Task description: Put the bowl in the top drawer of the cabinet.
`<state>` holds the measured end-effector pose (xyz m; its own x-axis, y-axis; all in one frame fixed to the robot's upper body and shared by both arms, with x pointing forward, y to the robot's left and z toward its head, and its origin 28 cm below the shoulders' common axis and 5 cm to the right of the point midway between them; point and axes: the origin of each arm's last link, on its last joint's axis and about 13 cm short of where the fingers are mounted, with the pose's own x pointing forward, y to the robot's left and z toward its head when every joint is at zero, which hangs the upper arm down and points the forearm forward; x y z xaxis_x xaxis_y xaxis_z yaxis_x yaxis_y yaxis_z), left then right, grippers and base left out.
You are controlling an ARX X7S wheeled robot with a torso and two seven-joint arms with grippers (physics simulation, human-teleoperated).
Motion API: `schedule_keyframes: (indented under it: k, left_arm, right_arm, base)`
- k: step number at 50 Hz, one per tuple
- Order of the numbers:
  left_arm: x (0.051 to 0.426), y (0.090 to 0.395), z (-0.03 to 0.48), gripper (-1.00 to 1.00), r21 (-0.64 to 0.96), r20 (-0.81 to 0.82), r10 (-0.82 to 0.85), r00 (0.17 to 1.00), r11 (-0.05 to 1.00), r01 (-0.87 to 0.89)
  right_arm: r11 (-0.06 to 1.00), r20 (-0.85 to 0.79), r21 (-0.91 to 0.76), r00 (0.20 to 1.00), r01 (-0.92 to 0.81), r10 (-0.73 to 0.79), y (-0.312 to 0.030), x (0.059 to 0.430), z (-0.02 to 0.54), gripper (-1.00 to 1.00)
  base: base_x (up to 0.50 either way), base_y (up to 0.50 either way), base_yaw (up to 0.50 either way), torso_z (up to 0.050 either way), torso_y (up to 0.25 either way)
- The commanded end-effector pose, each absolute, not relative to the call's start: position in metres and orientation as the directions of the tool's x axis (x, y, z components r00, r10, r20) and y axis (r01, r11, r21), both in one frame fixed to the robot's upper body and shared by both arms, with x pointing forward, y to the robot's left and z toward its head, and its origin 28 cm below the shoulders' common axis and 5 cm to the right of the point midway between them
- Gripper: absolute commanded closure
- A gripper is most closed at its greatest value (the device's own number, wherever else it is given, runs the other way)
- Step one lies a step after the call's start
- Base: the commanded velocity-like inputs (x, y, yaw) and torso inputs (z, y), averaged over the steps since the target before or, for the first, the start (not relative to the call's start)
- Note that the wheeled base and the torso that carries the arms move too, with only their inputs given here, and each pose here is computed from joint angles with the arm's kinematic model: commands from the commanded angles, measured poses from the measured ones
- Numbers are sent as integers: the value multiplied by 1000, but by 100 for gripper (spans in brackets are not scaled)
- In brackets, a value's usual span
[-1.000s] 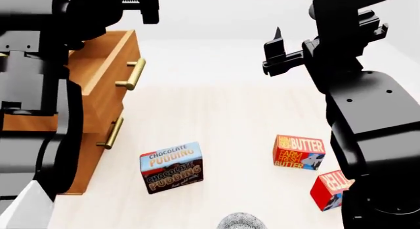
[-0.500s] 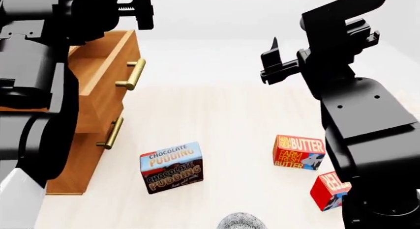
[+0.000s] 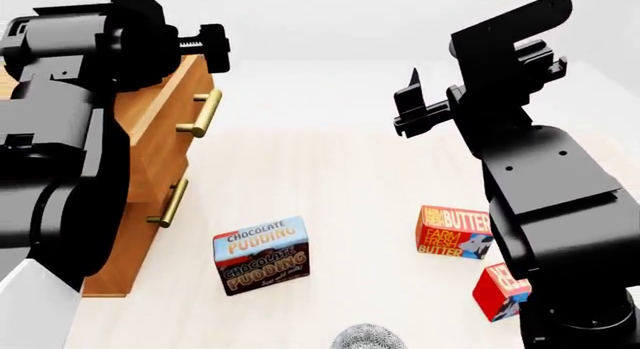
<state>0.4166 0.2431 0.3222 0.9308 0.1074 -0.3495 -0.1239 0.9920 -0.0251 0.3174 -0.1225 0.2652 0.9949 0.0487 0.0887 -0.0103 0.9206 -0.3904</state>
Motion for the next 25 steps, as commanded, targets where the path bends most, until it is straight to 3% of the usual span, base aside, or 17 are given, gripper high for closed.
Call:
schedule_keyframes:
  k: [1, 25]
  left_arm:
    - [418, 242, 310, -100, -33, -376, 114, 919, 990, -137]
    - [419, 235, 286, -100, -30, -431, 117, 895, 989, -143]
  right_arm:
    - [920, 75, -392, 996, -18, 51, -124, 318, 261, -100]
    - [916, 51, -398, 997, -36, 62, -127, 319, 253, -100]
  base:
    - [0, 0, 0, 0, 0]
    - [0, 0, 0, 0, 0]
